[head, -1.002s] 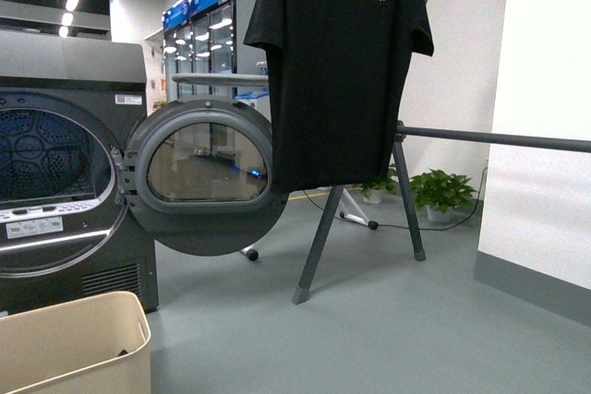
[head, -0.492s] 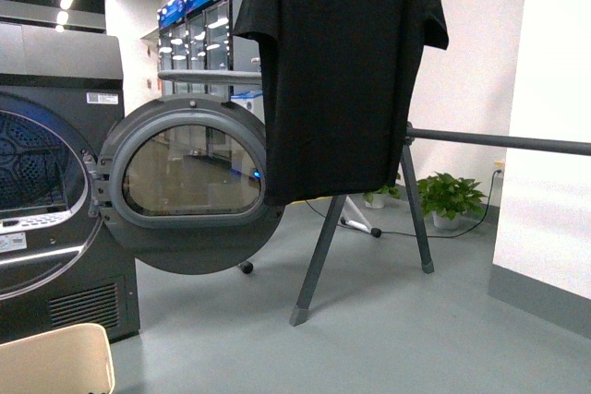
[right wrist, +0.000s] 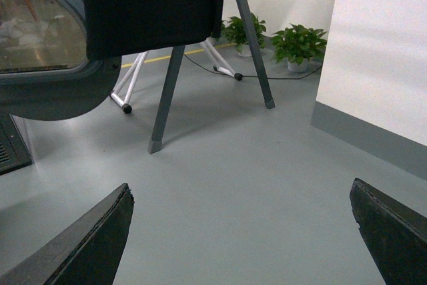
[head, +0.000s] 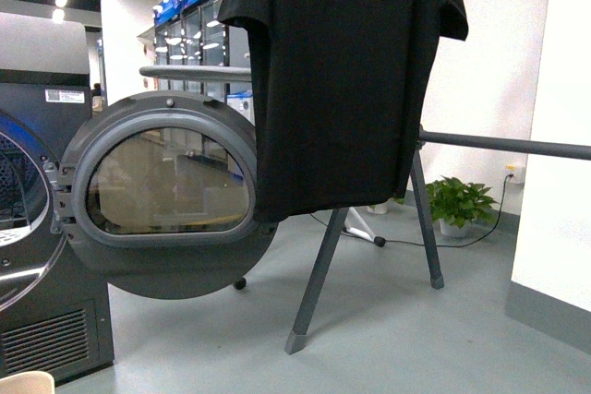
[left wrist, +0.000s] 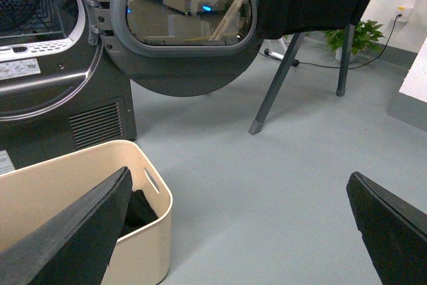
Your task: Move hamper under clothes hanger
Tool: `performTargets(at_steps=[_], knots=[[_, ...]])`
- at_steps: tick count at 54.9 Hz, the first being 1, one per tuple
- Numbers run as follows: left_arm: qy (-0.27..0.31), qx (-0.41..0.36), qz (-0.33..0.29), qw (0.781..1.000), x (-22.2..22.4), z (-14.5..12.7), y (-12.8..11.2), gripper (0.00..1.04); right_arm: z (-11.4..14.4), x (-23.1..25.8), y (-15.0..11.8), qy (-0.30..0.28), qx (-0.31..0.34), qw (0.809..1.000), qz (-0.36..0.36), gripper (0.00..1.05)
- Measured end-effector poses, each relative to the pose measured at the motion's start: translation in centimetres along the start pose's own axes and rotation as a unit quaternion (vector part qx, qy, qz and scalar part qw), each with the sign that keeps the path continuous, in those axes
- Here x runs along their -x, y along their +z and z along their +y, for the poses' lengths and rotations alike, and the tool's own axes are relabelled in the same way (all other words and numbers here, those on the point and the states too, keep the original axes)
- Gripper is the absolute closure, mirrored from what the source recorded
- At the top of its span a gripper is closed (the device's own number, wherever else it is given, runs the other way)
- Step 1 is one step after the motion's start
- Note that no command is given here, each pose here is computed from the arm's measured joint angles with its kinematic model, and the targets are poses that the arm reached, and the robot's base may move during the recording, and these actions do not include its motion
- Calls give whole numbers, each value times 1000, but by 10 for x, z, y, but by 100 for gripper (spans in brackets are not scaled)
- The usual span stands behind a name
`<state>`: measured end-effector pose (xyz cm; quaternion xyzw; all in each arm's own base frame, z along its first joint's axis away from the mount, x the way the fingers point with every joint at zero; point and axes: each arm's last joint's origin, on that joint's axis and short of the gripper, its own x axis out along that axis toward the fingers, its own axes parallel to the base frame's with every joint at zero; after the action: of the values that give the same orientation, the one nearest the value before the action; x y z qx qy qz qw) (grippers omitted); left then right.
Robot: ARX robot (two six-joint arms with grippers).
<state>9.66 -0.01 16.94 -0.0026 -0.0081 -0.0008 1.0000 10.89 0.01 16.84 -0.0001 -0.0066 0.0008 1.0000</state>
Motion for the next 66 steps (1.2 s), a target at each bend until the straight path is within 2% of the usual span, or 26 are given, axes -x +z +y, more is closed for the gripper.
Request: performTargets(at_steps=[66], knots=[[2, 0, 0, 1000, 0, 0, 0, 7, 0, 0, 0, 1, 0, 1000, 2, 8]])
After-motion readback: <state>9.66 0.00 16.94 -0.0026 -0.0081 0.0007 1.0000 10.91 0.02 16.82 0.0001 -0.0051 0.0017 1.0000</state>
